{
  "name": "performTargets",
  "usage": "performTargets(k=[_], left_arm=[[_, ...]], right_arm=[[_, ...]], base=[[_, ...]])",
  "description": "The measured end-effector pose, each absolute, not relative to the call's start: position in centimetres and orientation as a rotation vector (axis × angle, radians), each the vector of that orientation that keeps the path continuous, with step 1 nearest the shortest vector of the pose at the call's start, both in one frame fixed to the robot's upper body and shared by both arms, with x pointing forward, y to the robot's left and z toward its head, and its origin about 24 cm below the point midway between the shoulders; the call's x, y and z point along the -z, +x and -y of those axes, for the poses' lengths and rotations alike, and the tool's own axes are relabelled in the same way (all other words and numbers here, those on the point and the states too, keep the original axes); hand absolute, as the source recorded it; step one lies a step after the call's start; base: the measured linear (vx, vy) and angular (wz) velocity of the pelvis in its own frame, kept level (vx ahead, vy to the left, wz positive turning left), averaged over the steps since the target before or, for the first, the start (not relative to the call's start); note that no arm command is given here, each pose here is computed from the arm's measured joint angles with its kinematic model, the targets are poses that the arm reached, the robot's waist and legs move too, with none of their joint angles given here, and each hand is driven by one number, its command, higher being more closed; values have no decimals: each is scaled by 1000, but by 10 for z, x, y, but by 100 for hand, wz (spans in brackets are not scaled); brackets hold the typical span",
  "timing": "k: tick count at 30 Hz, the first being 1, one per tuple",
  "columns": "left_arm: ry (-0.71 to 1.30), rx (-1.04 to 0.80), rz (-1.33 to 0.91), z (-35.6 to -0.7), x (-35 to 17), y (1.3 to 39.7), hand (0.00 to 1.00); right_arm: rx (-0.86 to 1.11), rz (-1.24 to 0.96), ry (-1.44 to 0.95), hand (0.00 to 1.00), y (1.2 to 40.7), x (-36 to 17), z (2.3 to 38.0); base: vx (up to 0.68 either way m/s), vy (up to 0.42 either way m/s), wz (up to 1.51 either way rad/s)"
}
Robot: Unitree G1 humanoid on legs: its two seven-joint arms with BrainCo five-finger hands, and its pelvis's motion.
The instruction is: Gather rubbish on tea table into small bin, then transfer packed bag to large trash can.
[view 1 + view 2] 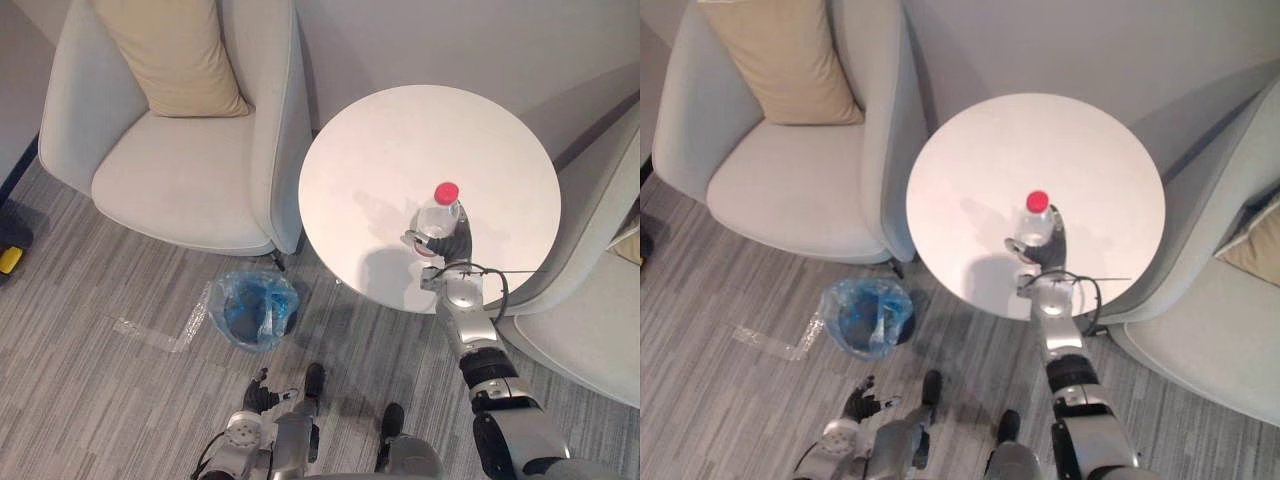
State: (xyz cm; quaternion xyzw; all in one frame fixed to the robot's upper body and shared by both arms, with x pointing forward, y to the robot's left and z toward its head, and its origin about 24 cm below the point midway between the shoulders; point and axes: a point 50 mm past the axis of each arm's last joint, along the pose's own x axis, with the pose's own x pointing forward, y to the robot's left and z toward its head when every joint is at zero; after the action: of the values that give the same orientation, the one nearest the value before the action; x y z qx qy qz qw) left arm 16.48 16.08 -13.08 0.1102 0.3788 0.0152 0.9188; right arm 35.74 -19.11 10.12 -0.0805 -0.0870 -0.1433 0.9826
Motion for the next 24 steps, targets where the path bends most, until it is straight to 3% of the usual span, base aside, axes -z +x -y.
performTargets(k=[7,24], left_arm=[[200,-85,-790,-165,132,164,0],[295,-35,-901,-168,145,142,0]], right_arm=[[214,164,-158,100,353,-95,175],[106,184,-85,100,247,-58,166]], base=[[-42,-1,-16],[-30,0,-6]])
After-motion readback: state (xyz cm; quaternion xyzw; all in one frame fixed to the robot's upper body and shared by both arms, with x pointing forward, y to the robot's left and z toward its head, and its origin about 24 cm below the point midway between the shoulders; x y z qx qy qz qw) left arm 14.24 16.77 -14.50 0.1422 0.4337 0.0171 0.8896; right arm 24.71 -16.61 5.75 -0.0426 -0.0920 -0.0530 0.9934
